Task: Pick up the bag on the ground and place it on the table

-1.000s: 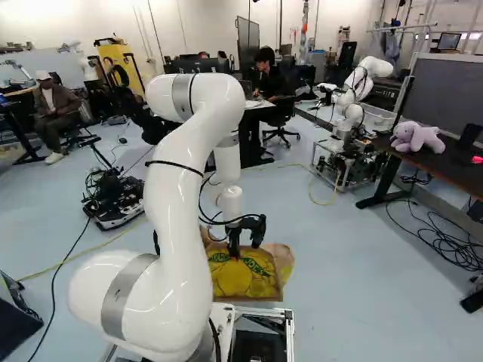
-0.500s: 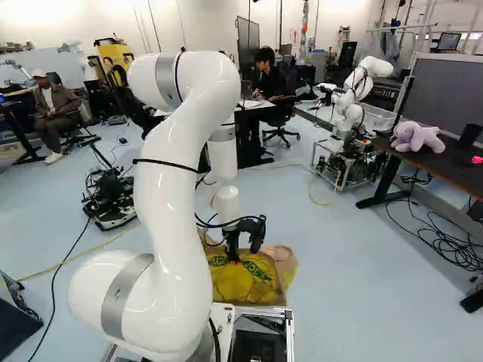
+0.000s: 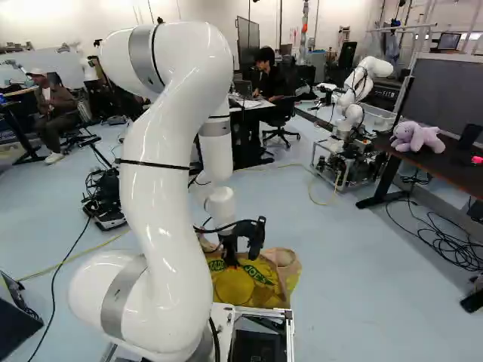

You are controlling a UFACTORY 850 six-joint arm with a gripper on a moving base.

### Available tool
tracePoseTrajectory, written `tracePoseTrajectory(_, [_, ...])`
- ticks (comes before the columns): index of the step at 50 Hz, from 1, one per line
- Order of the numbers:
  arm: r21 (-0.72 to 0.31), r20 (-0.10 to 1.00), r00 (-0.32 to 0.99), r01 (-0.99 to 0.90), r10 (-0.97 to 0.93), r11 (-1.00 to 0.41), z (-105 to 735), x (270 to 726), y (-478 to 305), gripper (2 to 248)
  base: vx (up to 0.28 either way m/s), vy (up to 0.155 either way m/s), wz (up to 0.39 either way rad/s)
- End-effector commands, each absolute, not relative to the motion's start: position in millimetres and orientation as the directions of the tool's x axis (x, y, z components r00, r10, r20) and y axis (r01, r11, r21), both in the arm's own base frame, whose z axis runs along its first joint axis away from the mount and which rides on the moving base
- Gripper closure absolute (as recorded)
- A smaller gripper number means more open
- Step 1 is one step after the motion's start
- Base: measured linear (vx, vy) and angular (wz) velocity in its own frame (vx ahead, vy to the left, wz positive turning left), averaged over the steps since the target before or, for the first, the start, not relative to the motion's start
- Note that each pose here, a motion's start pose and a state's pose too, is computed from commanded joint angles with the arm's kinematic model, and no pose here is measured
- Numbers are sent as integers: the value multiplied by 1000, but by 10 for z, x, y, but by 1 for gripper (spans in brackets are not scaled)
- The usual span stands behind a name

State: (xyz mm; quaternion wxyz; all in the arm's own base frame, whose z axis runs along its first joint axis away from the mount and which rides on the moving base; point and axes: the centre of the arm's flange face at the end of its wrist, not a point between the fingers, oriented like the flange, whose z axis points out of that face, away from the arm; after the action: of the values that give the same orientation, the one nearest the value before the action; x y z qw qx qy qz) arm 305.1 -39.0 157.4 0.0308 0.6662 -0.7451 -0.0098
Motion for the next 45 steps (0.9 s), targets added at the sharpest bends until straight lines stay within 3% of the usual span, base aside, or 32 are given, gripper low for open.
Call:
tracePoseTrajectory(14, [16,44,-113,-993,-993,114,1775,2854,-384,228,0,0,0])
tracePoseTrajectory(45, [-90,21,-95,-992,-995,93,2229,3083,-322,228,0,0,0])
